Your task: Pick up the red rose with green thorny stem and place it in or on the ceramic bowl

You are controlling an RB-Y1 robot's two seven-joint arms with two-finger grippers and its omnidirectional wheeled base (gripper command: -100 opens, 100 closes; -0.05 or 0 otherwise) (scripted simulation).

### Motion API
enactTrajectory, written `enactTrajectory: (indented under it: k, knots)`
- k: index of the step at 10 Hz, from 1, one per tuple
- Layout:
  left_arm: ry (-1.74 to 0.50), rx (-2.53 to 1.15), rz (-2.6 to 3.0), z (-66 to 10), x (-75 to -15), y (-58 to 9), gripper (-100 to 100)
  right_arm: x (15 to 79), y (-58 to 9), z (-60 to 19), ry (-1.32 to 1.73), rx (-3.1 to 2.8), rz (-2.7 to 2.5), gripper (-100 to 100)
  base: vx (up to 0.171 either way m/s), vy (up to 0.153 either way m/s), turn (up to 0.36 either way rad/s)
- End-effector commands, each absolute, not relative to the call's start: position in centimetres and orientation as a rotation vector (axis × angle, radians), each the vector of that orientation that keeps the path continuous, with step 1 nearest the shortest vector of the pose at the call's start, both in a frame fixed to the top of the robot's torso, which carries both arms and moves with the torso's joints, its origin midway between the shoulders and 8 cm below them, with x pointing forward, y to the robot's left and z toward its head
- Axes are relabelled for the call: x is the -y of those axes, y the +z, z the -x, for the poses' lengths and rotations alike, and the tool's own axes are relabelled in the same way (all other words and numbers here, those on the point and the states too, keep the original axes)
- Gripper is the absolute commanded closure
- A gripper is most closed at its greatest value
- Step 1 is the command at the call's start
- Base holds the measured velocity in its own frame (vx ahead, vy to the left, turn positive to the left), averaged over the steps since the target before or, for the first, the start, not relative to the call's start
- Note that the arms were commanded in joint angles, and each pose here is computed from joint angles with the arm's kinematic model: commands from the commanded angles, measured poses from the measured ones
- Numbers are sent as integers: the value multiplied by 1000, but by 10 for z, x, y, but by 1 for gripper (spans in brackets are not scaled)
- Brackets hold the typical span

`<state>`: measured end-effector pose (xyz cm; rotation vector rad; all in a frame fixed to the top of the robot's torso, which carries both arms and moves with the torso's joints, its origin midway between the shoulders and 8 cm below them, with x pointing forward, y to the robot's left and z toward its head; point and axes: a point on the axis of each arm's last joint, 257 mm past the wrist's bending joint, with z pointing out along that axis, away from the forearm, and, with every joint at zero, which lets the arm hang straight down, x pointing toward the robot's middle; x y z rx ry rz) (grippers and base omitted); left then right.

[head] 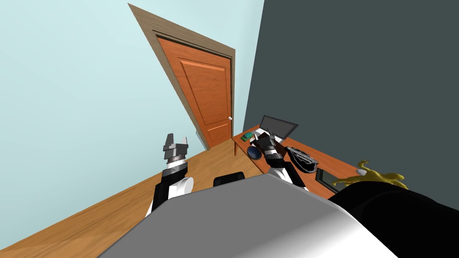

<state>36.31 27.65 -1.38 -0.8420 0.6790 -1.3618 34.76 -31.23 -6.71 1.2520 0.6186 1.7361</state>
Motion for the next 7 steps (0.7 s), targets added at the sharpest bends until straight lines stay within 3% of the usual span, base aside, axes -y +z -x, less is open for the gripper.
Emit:
enactTrajectory:
  k: [1, 7]
  knots:
    - [-1362, -679, 842, -363, -277, -14, 0, 317, -80, -345, 1742, -636, -1306, -100, 46, 19, 33]
    - [-1362, -679, 842, -363, -277, -14, 0, 331, -96, -343, 1802, -562, -1442, -100, 32, 14, 10]
